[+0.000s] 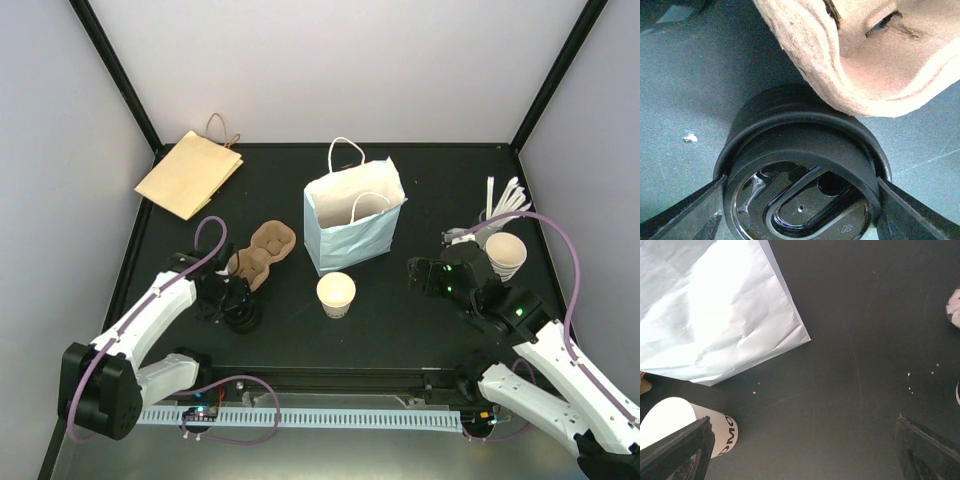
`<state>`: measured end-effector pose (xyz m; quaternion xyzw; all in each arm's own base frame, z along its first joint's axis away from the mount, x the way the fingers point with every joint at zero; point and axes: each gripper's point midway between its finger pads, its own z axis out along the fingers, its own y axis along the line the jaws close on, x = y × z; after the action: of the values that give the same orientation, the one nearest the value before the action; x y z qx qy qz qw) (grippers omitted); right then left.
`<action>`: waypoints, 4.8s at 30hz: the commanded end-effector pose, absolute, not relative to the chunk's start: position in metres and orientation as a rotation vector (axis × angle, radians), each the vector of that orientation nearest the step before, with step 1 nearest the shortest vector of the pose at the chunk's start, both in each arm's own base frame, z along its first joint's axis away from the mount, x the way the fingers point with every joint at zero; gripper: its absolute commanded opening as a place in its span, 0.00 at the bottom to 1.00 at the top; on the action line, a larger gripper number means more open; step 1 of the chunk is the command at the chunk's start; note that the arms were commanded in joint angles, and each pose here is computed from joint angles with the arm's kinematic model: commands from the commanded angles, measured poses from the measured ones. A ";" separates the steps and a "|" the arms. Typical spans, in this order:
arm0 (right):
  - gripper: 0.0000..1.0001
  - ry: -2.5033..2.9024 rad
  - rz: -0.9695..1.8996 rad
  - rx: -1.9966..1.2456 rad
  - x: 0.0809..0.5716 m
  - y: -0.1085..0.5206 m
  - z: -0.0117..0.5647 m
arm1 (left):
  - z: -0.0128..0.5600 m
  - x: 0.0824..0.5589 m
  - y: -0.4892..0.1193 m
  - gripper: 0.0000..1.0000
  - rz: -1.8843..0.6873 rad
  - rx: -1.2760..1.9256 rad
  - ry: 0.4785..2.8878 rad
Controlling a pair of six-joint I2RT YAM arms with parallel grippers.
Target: Pack the takeout coffee
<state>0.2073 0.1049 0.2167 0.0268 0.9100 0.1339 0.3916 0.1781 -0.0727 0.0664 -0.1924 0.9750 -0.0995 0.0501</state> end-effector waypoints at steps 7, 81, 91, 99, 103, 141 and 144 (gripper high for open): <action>1.00 2.277 0.351 0.084 0.209 0.103 0.228 | 0.091 0.179 -0.067 0.68 -0.297 -0.608 2.915; 1.00 2.434 0.807 -0.296 0.188 0.194 0.173 | 0.176 0.193 -0.313 0.67 -0.292 0.847 2.597; 1.00 2.443 0.784 -0.309 0.187 0.192 0.172 | 0.169 0.197 -0.314 0.67 -0.225 0.858 2.626; 1.00 2.442 0.775 -0.316 0.189 0.192 0.172 | 0.159 0.202 -0.306 0.67 -0.128 0.856 2.636; 1.00 2.447 0.776 -0.316 0.188 0.192 0.170 | 0.159 0.203 -0.305 0.67 -0.115 0.854 2.631; 1.00 2.463 0.790 -0.342 0.187 0.196 0.166 | 0.161 0.201 -0.322 0.70 -0.225 0.885 2.612; 1.00 2.464 0.791 -0.344 0.187 0.196 0.166 | 0.161 0.201 -0.323 0.72 -0.230 0.889 2.611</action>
<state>0.1856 0.1927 0.1591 -0.1188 0.9161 0.2842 0.2566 0.1974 -0.3072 0.1422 0.3111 0.9351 -0.0496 0.1624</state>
